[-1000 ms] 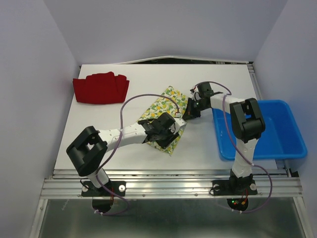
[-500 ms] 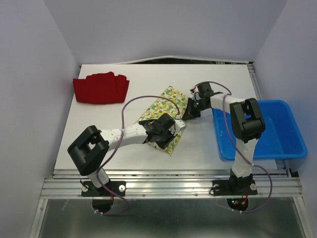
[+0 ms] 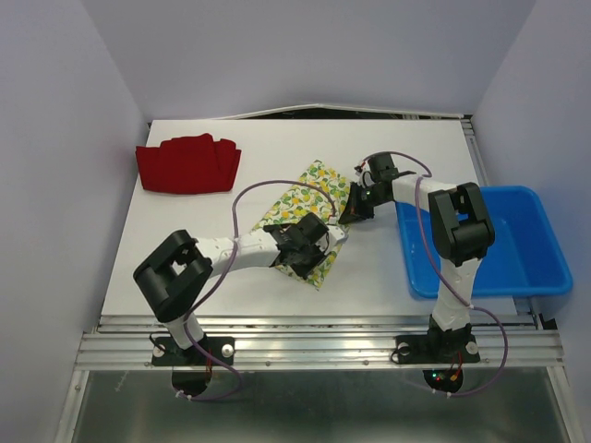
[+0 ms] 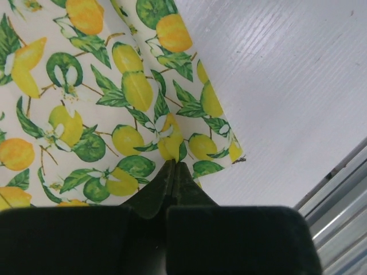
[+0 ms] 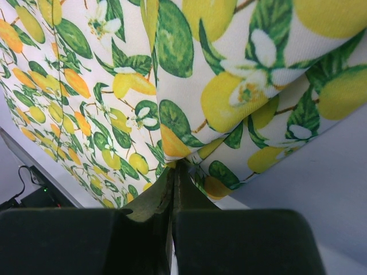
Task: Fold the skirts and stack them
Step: Fold the skirt
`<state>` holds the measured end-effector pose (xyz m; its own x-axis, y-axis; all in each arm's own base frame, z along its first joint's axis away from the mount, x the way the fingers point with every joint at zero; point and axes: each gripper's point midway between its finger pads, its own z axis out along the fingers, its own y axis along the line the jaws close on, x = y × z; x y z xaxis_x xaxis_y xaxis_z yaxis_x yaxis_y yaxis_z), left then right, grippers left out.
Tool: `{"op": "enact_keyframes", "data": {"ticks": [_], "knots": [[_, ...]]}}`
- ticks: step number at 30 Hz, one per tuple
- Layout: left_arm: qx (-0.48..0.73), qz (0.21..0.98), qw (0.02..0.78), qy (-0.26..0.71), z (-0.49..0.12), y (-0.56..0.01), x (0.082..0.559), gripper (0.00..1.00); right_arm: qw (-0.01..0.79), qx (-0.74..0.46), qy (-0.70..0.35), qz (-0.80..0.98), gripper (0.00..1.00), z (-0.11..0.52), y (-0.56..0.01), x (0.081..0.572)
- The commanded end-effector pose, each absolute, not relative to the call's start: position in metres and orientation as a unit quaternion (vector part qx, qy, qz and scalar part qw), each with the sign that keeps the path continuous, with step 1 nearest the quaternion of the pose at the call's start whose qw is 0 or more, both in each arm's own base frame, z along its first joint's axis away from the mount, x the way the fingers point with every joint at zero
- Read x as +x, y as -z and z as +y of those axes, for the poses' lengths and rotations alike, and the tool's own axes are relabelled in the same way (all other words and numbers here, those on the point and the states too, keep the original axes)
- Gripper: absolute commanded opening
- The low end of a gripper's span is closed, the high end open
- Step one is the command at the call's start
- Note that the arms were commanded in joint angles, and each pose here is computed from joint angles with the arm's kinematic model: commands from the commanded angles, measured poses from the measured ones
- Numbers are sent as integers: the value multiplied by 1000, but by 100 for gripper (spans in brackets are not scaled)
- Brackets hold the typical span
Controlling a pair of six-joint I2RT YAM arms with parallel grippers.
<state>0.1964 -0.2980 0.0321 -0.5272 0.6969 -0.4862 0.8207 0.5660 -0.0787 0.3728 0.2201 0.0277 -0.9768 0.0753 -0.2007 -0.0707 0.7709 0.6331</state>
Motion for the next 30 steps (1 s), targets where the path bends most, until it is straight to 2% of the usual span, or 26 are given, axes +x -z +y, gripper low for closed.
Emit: {"op": "enact_keyframes", "data": {"ticks": [1,6,12,19,26,28,29,30], "knots": [[439,855,233,148,-309,-47,210,0,127,-10,-340,932,1,217,-38,374],[460,836,259,150,-331,-70,205,0,123,-7,-341,932,1,217,-36,371],[490,822,254,140,-351,-61,191,0,119,-3,-338,934,1,216,-34,370],[515,827,193,116,-350,-11,186,0,133,-12,-328,935,1,209,-38,375],[533,823,152,128,-347,13,170,0,152,-28,-320,935,2,207,-49,394],[540,819,140,131,-342,19,162,0,158,-31,-319,934,7,207,-55,400],[541,819,140,133,-342,19,161,0,164,-33,-320,933,13,208,-58,404],[543,818,138,130,-338,21,158,0,171,-37,-321,931,36,210,-67,410]]}}
